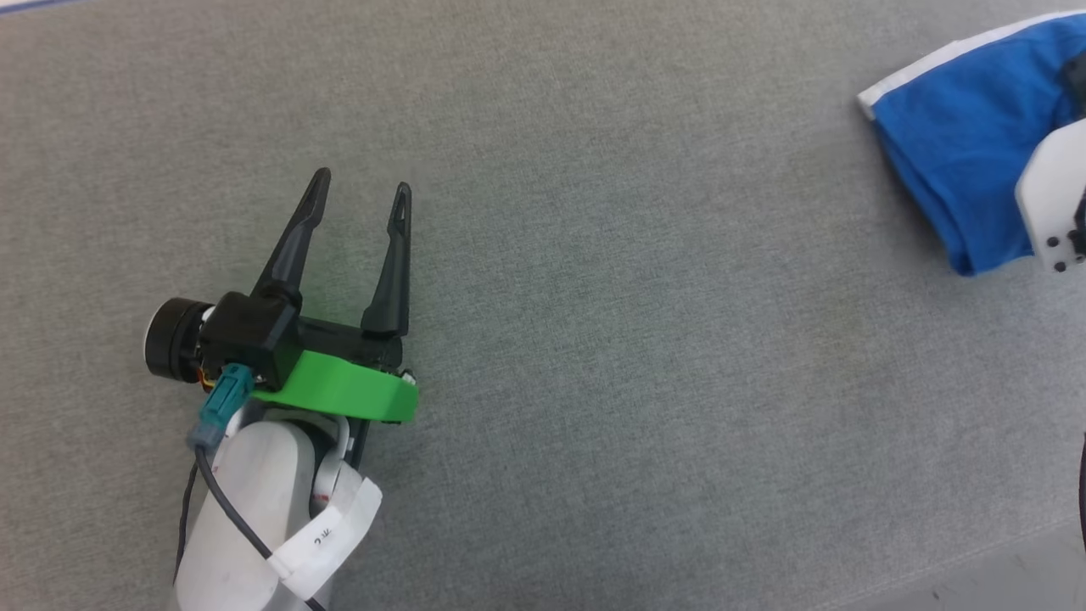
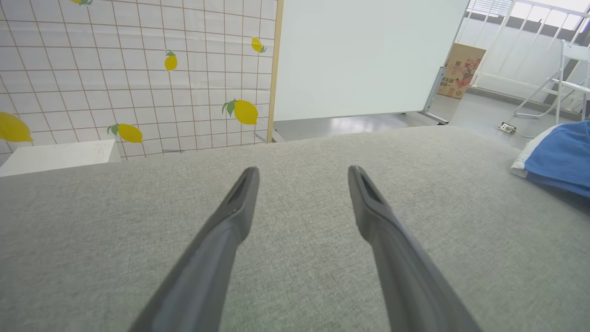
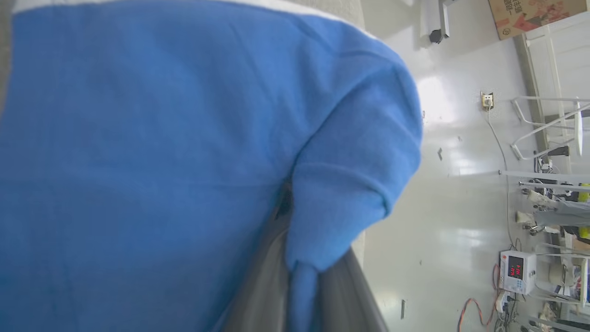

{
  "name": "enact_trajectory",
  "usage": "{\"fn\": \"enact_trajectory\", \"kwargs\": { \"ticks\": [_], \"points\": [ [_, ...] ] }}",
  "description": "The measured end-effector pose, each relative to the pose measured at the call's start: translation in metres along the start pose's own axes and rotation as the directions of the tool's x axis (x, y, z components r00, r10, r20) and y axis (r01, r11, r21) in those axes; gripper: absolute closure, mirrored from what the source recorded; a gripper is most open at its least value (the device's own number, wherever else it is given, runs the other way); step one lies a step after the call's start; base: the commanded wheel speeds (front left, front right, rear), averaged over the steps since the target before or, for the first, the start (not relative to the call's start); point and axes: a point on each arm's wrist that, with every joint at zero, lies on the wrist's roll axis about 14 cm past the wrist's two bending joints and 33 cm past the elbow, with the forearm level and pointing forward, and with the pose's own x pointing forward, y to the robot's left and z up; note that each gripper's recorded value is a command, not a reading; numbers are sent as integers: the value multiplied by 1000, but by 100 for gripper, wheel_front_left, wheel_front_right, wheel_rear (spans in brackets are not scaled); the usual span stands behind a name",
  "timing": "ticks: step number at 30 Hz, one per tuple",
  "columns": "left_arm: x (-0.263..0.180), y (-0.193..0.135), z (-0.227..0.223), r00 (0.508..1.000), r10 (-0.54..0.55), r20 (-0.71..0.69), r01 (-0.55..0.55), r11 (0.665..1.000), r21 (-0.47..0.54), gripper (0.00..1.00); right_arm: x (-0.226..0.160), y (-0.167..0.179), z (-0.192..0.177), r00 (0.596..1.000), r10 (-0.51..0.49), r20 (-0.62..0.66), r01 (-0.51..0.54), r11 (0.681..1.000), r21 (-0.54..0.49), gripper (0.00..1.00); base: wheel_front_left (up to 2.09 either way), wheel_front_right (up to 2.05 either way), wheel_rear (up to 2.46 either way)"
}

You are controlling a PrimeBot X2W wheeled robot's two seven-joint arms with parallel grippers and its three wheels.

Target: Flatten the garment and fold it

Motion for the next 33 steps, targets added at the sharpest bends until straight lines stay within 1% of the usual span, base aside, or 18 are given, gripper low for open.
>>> {"fn": "enact_trajectory", "kwargs": {
  "ticks": [1,2,3,7,11,13,16,19,21,22,25,28,31,33],
  "points": [
    [0,0,-4,1000,0,-7,0,1000,-4,0,2,-3,-5,1000,-12,-13,12,1000,1,100,0,0,0],
    [0,1,-6,1000,3,-12,-3,1000,-6,0,3,-5,-9,999,-19,-26,19,1000,7,62,0,0,0],
    [0,2,-7,1000,7,-15,-7,1000,-7,0,4,-7,-13,999,-26,-36,27,1000,11,0,0,0,0],
    [-3,3,-2,1000,24,-10,-24,1000,-15,0,1,-20,-9,998,-64,7,64,997,44,0,0,0,0],
    [-11,2,7,999,49,-1,-49,998,-29,0,-7,-28,-1,992,-87,95,76,991,108,0,0,0,0],
    [-21,4,12,997,72,-3,-72,997,-31,0,-13,-23,6,983,-82,165,58,988,147,0,0,0,0],
    [-37,9,20,994,112,-7,-113,993,-24,0,-26,0,28,947,-49,316,-29,971,238,0,0,0,0],
    [-54,14,33,989,148,1,-148,989,-4,0,-46,24,55,883,-21,469,-132,948,290,0,0,0,0],
    [-65,17,43,985,173,17,-173,985,9,0,-63,37,72,826,-11,564,-199,930,309,0,0,0,0],
    [-70,18,47,983,181,20,-182,983,15,0,-70,43,78,802,-8,598,-228,920,319,0,0,0,0],
    [-87,25,59,975,219,36,-220,975,34,0,-98,67,96,710,8,704,-334,884,327,0,0,0,0],
    [-103,32,71,964,259,55,-262,964,46,0,-123,83,108,634,3,773,-409,850,332,0,0,0,0],
    [-119,37,81,952,298,76,-301,953,43,0,-148,94,117,568,-13,823,-462,822,332,0,0,0,0],
    [-128,40,86,945,317,85,-321,946,46,0,-162,101,120,537,-22,843,-489,806,333,0,0,0,0]
  ]
}}
